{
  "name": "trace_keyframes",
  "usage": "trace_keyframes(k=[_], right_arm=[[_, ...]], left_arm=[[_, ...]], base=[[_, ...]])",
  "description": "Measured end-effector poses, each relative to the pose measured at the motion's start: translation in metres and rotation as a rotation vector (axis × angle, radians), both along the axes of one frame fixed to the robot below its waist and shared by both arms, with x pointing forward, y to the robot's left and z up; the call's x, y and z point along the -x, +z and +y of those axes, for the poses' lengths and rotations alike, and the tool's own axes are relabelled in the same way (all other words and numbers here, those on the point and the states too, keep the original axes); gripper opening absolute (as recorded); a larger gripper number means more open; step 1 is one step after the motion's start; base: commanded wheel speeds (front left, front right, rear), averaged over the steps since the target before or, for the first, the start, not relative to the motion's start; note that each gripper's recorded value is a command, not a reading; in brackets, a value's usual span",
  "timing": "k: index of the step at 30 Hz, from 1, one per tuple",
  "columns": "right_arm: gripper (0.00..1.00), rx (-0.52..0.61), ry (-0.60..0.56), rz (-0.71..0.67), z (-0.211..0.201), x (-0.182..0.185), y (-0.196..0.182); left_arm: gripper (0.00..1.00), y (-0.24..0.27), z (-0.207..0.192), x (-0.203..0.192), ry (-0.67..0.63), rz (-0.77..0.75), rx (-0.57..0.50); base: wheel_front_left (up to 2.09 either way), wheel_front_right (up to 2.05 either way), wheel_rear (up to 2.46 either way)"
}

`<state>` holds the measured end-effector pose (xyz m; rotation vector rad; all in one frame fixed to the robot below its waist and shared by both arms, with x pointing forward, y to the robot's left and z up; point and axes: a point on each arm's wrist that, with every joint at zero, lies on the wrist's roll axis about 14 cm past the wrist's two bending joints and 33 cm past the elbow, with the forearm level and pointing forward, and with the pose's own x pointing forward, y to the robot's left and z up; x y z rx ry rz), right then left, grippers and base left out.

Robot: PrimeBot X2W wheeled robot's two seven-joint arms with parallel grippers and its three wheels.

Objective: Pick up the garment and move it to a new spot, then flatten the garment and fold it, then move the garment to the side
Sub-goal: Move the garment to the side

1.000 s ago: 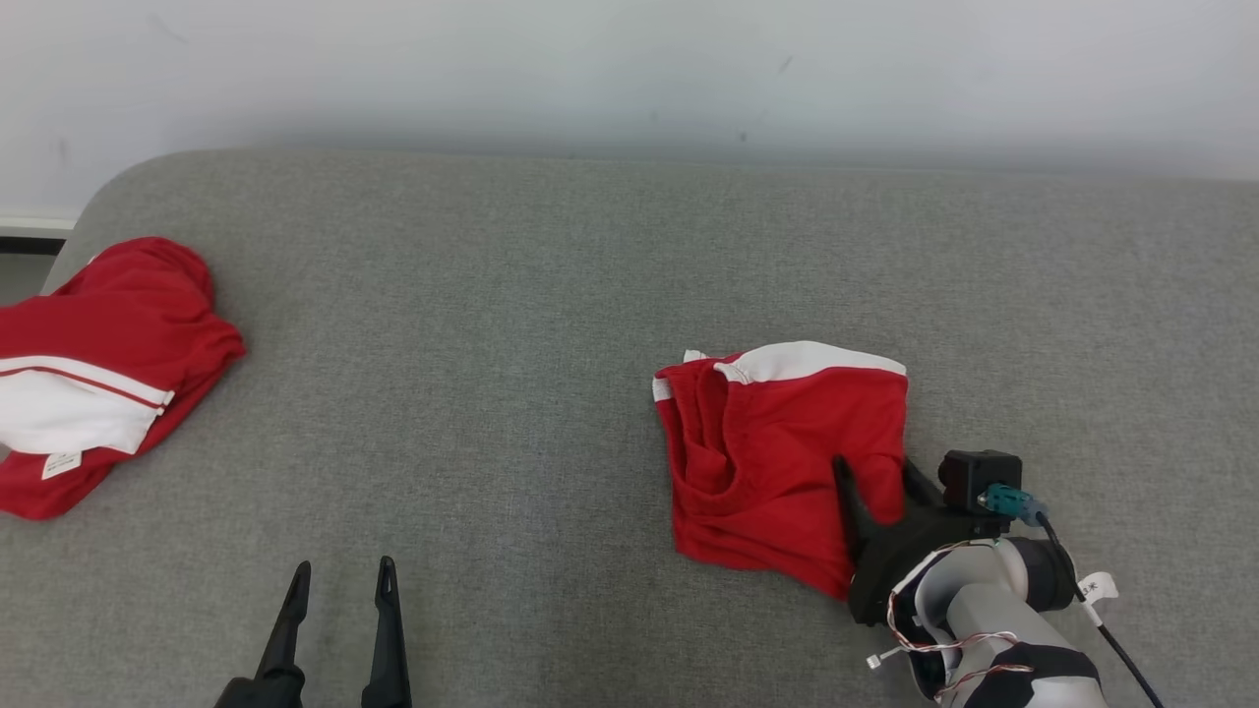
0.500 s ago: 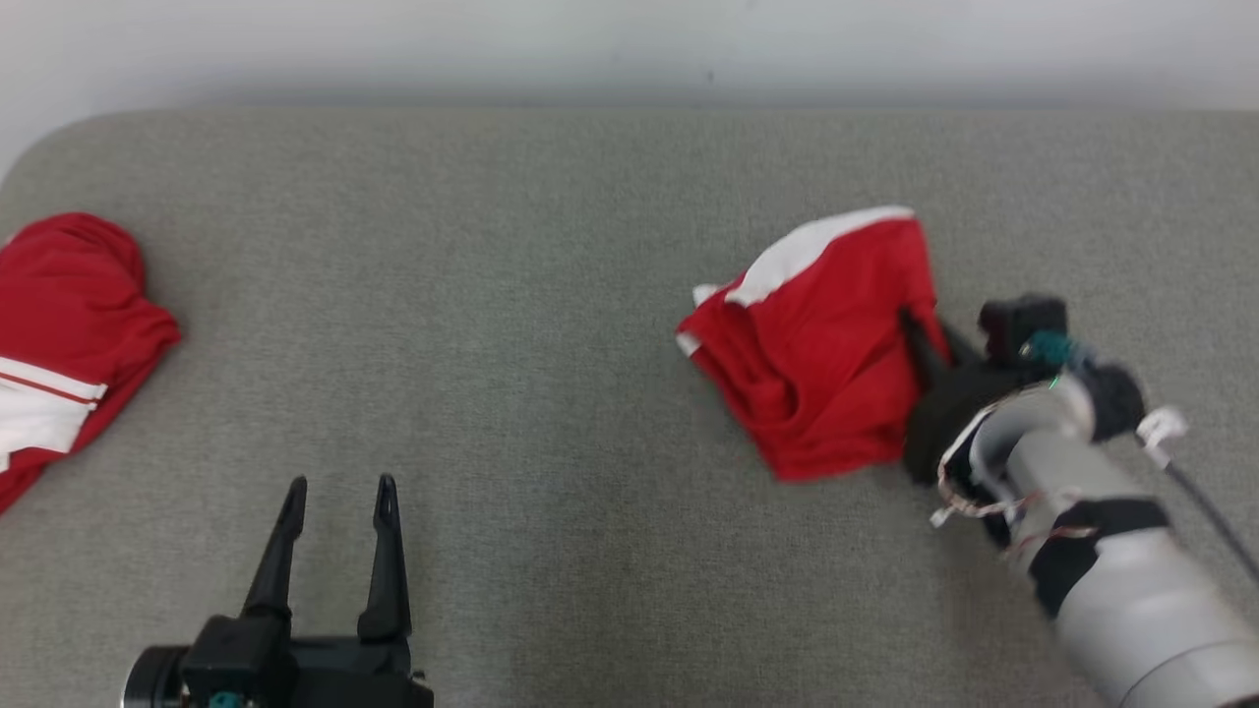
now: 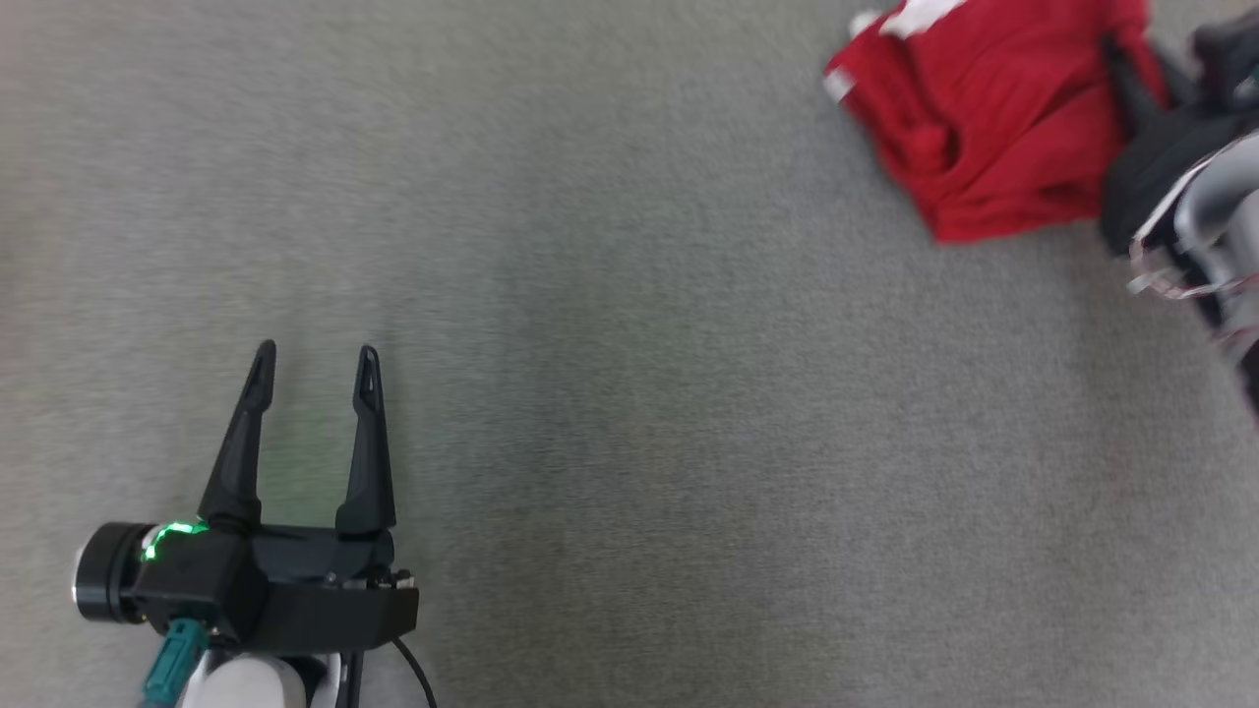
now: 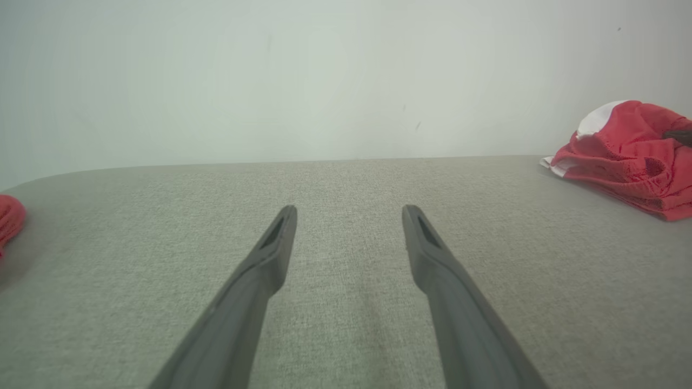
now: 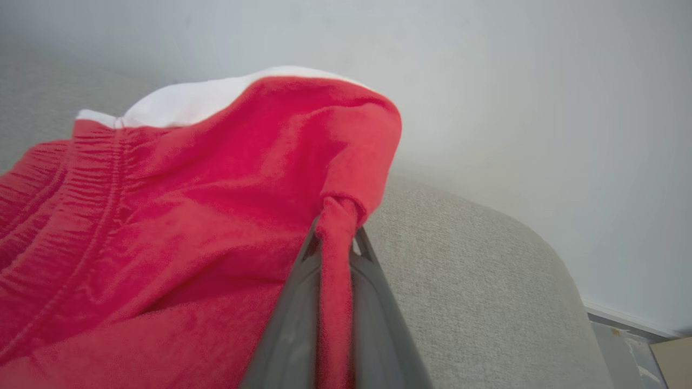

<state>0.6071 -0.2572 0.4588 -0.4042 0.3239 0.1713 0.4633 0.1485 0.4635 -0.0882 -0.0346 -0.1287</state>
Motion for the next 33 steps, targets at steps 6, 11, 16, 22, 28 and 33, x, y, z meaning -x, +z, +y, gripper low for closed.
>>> trace_keyframes(k=[6, 11, 16, 22, 28, 33], right_arm=[[0.0, 0.093, -0.07, 0.044, -0.051, -0.004, -0.007], [0.0, 0.175, -0.136, 0.066, -0.097, -0.005, -0.006], [0.0, 0.265, -0.181, 0.073, -0.133, -0.006, 0.005], [0.0, 0.361, -0.208, 0.072, -0.159, -0.011, 0.021], [0.0, 0.398, -0.267, 0.061, -0.184, -0.014, 0.035], [0.0, 0.404, -0.28, 0.078, -0.19, -0.01, 0.028]], left_arm=[[1.0, -0.019, -0.021, -0.021, -0.07, 0.008, -0.002], [1.0, -0.022, -0.035, -0.037, -0.112, -0.021, 0.008], [1.0, -0.022, -0.047, -0.045, -0.143, -0.052, 0.023], [1.0, -0.019, -0.057, -0.051, -0.172, -0.09, 0.03], [1.0, -0.018, -0.066, -0.055, -0.203, -0.119, 0.033], [1.0, -0.018, -0.066, -0.056, -0.202, -0.127, 0.033]], base=[[0.0, 0.0, 0.0], [0.0, 0.0, 0.0], [0.0, 0.0, 0.0], [0.0, 0.0, 0.0], [0.0, 0.0, 0.0], [0.0, 0.0, 0.0]])
